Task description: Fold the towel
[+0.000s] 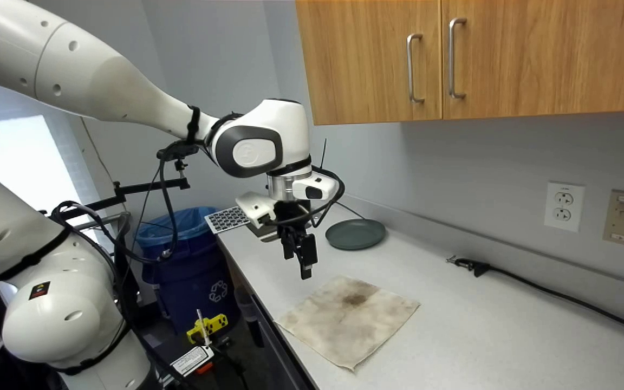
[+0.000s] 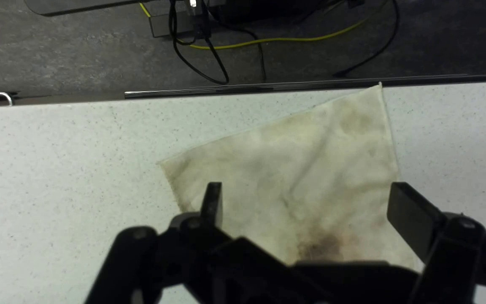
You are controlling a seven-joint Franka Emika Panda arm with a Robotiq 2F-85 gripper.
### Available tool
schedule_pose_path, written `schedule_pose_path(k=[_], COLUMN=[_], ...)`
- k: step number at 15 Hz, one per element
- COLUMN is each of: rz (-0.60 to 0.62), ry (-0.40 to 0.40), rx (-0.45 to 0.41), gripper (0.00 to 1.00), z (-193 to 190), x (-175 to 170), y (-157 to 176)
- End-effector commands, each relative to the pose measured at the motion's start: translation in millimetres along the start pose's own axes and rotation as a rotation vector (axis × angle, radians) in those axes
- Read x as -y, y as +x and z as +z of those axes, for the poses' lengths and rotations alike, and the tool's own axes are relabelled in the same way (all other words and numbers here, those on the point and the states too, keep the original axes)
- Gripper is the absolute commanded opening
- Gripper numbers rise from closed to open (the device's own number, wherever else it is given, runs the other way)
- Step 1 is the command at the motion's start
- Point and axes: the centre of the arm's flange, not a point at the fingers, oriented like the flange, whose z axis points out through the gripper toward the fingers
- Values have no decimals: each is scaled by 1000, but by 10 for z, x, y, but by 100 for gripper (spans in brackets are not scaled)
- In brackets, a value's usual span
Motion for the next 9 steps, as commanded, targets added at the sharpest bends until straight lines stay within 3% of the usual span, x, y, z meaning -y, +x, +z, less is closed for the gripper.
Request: schedule_pose_path(k=[1, 9], rz=[33, 67], ry=[11, 1], rx=[-13, -12], gripper=[100, 100], z=[245, 326], x=[-216, -276], y=[178, 186])
